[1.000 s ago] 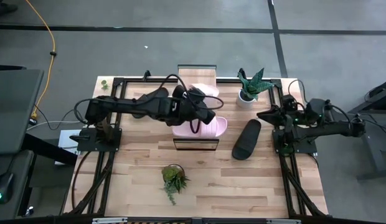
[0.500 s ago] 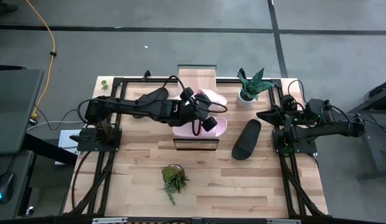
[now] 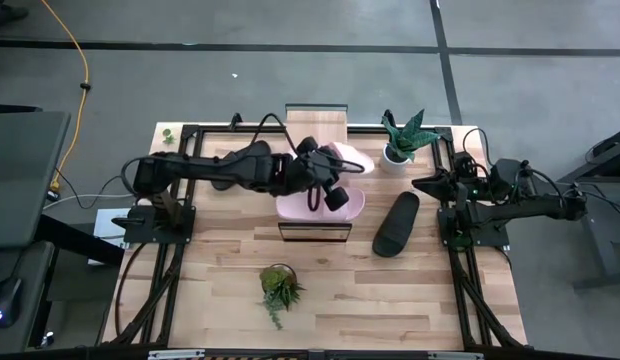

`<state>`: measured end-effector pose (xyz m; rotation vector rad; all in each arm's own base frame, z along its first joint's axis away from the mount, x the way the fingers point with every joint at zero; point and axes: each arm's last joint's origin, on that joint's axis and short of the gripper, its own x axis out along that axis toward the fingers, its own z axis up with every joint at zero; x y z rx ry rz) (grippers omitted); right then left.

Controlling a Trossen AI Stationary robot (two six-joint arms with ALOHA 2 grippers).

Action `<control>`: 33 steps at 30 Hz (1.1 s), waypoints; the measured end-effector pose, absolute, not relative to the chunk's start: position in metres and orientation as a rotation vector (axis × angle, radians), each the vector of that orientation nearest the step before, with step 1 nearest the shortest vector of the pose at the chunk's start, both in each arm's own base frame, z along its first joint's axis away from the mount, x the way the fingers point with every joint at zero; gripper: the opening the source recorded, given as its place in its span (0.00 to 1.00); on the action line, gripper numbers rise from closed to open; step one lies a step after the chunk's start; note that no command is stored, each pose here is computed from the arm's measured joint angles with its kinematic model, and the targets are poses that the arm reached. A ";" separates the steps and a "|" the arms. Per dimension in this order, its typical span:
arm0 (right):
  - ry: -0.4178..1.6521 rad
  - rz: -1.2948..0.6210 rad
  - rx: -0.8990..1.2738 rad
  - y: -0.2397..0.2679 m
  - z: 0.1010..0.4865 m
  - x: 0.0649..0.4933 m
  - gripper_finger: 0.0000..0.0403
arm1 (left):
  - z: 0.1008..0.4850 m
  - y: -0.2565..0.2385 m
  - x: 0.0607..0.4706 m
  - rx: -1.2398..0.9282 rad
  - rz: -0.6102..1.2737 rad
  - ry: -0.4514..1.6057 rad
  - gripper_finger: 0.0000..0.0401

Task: Pick and place slides into the shelf
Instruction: Put the pink slide on the shelf

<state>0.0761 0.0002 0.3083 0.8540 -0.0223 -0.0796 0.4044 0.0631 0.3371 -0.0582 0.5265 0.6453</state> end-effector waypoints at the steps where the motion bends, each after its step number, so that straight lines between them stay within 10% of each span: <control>1: -0.022 -0.079 0.855 0.000 0.308 0.076 0.24 | 0.337 0.066 0.404 -0.062 0.641 0.528 0.01; 33: -0.058 -0.183 0.857 -0.003 0.307 0.076 0.24 | 0.382 0.102 0.347 -0.067 0.496 0.501 0.00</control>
